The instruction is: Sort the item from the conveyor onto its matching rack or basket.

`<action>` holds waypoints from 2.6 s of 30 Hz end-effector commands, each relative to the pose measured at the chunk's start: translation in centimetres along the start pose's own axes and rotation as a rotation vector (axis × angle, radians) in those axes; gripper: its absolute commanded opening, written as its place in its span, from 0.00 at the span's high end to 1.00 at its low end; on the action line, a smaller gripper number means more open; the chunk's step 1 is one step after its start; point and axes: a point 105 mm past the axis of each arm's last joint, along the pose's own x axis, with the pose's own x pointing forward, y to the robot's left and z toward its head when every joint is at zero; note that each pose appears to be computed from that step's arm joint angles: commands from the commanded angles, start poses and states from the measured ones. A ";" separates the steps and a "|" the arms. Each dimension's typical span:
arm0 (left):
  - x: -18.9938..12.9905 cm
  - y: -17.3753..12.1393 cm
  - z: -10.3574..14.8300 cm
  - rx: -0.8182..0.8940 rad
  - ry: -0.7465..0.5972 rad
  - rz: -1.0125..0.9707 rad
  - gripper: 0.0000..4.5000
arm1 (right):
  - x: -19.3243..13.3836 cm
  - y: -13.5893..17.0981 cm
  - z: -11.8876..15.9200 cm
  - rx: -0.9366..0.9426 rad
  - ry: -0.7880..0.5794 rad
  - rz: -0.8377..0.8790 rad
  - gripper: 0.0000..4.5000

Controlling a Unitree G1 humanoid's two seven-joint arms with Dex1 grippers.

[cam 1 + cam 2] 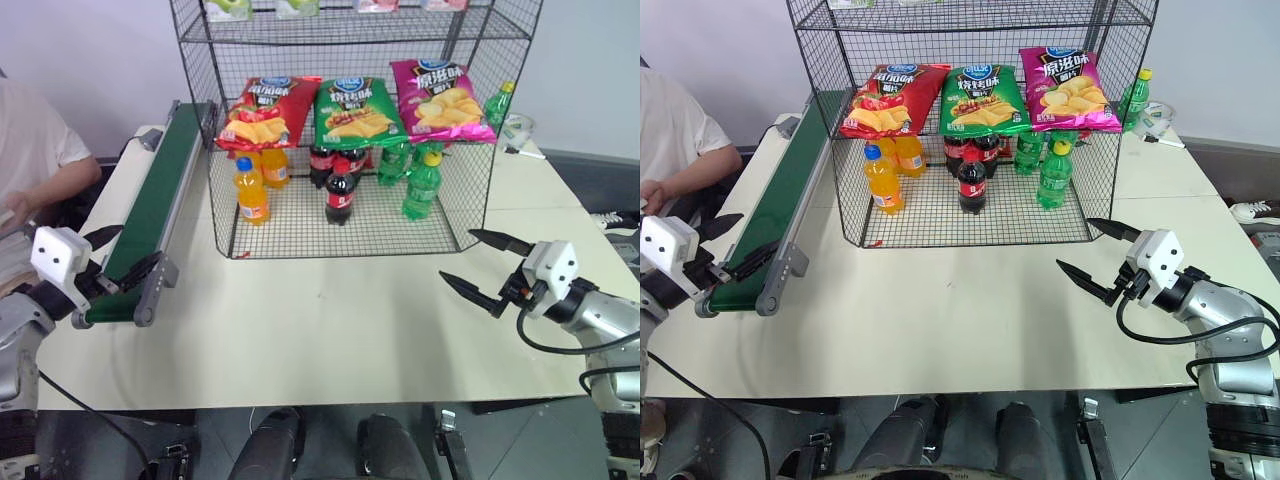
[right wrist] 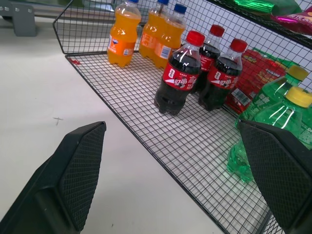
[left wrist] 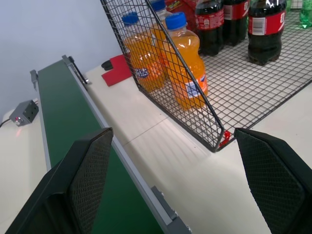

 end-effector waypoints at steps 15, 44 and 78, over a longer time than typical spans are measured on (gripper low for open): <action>-0.3 0.6 0.6 -0.022 -0.036 0.045 0.08 | 0.9 -0.5 0.9 -0.050 -0.030 0.016 0.00; -0.5 0.2 0.4 -0.015 -0.019 0.044 0.08 | 1.8 -0.1 0.9 -0.059 -0.042 0.036 0.00; -3.9 0.3 -1.3 0.036 0.053 0.139 0.08 | 4.1 2.1 1.8 0.007 -0.103 0.123 0.00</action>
